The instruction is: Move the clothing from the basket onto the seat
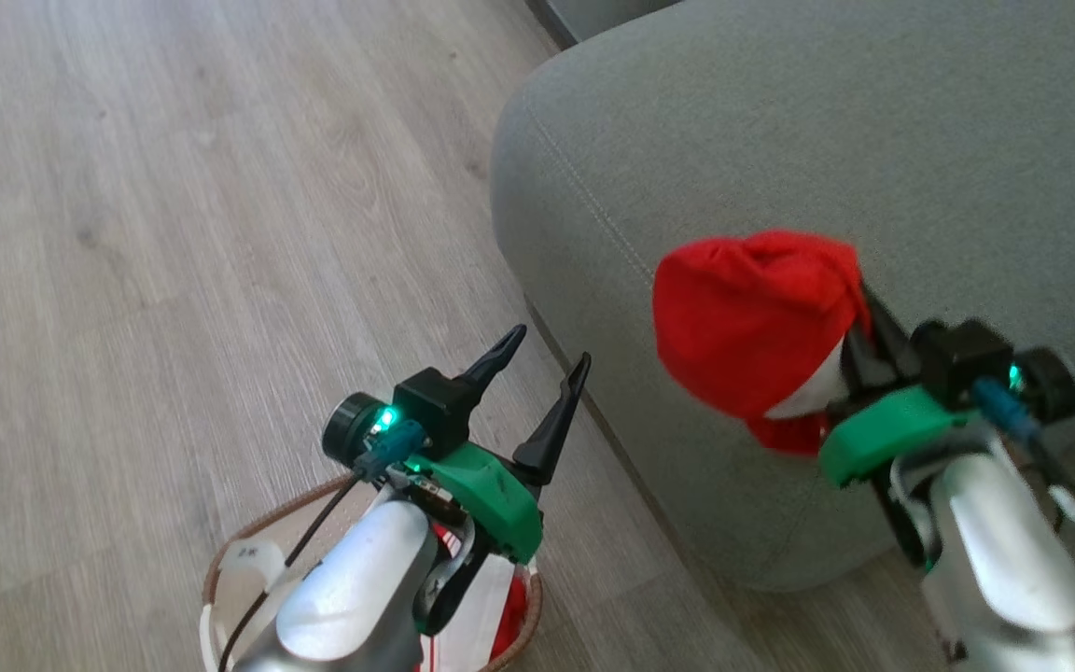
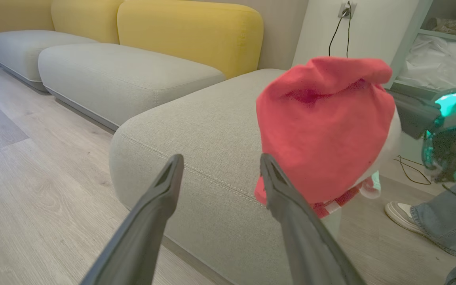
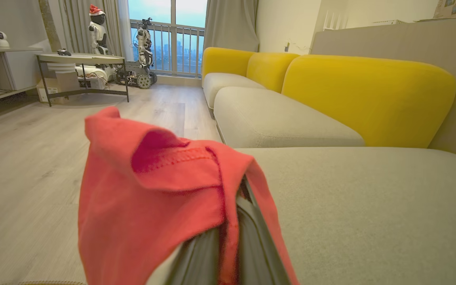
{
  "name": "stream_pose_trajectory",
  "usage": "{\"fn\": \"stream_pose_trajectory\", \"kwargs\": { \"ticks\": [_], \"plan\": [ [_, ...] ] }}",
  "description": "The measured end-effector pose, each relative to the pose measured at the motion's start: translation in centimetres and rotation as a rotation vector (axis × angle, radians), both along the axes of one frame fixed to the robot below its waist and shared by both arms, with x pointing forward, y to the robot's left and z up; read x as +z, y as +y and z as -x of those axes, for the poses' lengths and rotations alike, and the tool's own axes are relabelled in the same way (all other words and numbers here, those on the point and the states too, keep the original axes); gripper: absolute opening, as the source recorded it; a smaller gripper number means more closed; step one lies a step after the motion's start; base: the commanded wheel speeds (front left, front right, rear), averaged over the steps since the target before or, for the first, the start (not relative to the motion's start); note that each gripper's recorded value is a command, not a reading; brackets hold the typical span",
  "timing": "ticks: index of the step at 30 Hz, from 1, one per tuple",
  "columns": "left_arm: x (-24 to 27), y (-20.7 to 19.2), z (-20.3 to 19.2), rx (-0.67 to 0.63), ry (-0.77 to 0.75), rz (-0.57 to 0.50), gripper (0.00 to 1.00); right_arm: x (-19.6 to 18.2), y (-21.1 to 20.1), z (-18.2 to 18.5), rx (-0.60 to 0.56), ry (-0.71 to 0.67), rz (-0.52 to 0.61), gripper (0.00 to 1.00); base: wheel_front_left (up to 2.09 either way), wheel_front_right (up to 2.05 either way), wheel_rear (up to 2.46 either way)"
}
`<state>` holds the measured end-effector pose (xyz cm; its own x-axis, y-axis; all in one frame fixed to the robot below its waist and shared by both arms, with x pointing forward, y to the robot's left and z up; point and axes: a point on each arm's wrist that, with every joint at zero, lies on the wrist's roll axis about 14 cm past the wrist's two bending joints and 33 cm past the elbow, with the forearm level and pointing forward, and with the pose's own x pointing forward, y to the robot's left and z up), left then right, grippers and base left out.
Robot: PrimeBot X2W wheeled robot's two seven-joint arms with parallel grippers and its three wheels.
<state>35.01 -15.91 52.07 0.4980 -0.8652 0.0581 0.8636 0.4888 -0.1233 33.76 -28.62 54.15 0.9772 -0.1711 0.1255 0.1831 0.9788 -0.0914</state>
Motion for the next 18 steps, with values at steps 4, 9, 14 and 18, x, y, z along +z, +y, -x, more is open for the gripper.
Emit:
{"fn": "stream_pose_trajectory", "kwargs": {
  "ticks": [4,9,14,18],
  "plan": [
    [-0.7,0.4,-0.8,0.017,0.013,0.0,1.0,1.2,-1.0,-2.1,0.003,-0.006,0.034,0.0,0.0,0.0,0.0],
    [-1.9,1.4,-2.5,0.053,0.035,0.003,1.0,4.6,-2.8,-6.8,0.014,-0.031,0.108,0.0,0.0,0.0,0.0],
    [-2.5,2.8,-5.7,0.115,0.03,0.021,1.0,8.6,-4.6,-12.3,0.008,-0.07,0.164,0.0,0.0,0.0,0.0],
    [-4.3,4.4,-7.9,0.146,0.026,-0.003,1.0,10.3,-6.6,-16.4,-0.018,-0.067,0.196,0.0,0.0,0.0,0.0]
  ]
}}
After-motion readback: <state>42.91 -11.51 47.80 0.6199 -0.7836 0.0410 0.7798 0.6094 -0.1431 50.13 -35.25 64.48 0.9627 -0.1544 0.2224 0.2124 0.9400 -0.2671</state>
